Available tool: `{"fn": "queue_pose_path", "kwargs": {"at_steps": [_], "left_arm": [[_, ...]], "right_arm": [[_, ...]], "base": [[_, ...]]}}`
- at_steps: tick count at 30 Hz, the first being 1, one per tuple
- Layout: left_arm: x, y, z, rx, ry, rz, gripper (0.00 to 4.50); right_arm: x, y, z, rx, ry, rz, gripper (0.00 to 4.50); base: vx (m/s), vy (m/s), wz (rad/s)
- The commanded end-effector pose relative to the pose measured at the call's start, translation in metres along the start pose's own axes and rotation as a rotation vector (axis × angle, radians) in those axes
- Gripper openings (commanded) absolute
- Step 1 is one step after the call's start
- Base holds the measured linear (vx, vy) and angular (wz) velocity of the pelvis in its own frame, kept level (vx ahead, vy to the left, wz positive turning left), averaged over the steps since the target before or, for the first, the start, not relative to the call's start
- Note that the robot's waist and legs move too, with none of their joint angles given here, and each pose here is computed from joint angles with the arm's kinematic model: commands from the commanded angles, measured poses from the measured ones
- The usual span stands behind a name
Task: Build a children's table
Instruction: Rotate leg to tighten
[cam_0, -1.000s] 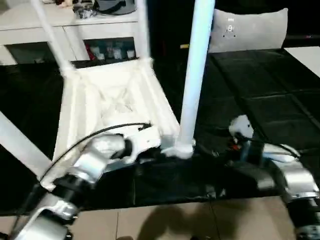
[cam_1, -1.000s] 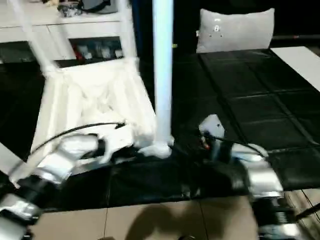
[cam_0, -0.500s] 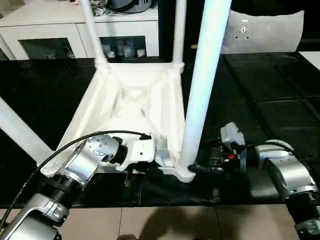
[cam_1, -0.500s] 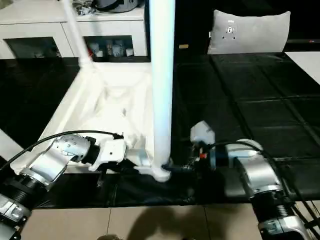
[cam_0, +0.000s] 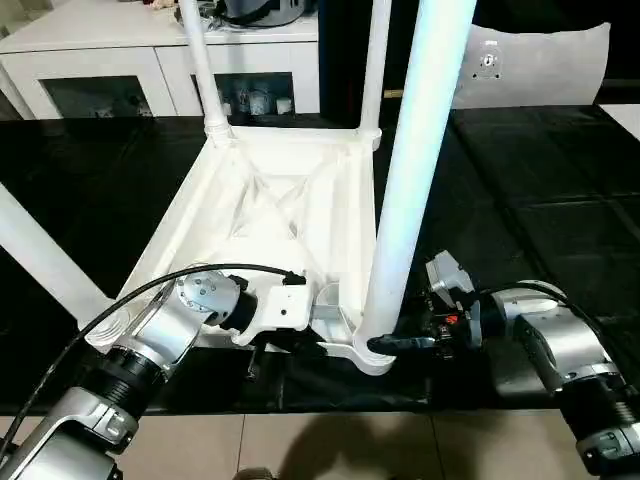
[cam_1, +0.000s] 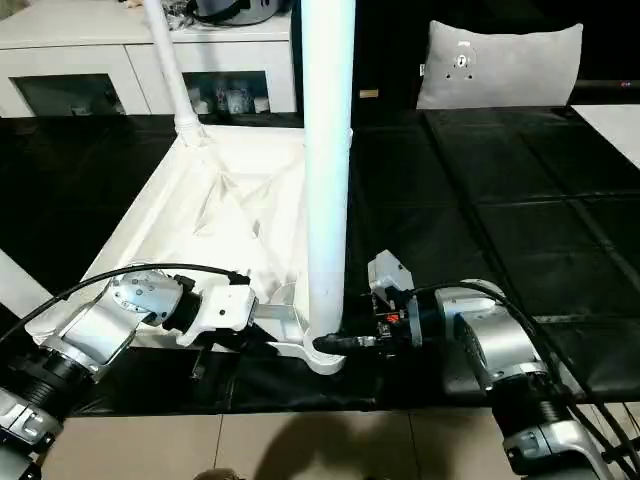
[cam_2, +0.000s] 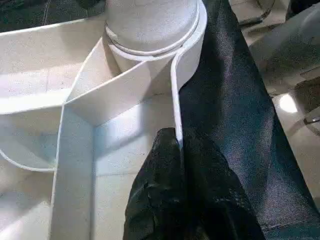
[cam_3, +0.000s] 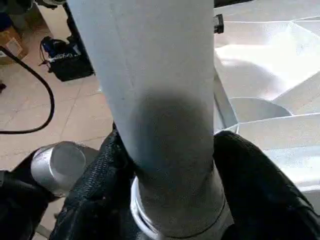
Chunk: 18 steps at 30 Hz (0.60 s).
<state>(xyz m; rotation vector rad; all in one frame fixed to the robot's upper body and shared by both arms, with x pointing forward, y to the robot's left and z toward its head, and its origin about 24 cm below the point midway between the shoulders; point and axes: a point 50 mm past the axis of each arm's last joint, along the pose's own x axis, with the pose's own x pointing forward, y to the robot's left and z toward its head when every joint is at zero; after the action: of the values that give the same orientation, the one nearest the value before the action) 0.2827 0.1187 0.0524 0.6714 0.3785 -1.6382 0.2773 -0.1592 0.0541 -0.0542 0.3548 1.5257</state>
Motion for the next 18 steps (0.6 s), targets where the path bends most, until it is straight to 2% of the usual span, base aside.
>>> {"fn": "queue_pose_path", "kwargs": {"at_steps": [1, 7, 9, 10, 13, 18], "left_arm": [[0.007, -0.007, 0.008, 0.067, 0.006, -0.108, 0.0], [0.006, -0.008, 0.007, 0.01, -0.022, -0.09, 0.0], [0.006, -0.005, 0.008, -0.038, -0.05, -0.042, 0.0], [0.008, 0.0, 0.009, -0.099, -0.059, 0.024, 0.0], [0.01, 0.004, 0.011, -0.13, -0.058, 0.08, 0.0], [0.028, 0.019, 0.026, -0.219, -0.109, 0.261, 0.0]], "right_arm": [[0.003, -0.002, 0.006, -0.005, -0.01, 0.024, 2.13], [0.006, 0.005, 0.002, 0.023, -0.025, 0.05, 1.99], [0.008, 0.004, 0.0, 0.063, -0.052, -0.012, 1.99], [0.013, 0.005, -0.003, 0.084, -0.057, -0.067, 1.99], [0.019, 0.004, -0.007, 0.092, -0.047, -0.122, 1.99], [0.041, -0.01, -0.015, 0.175, -0.052, -0.415, 1.97]], "base": [[0.0, 0.0, 0.0], [0.0, 0.0, 0.0], [0.0, 0.0, 0.0], [0.0, 0.0, 0.0], [0.0, 0.0, 0.0], [0.0, 0.0, 0.0]]}}
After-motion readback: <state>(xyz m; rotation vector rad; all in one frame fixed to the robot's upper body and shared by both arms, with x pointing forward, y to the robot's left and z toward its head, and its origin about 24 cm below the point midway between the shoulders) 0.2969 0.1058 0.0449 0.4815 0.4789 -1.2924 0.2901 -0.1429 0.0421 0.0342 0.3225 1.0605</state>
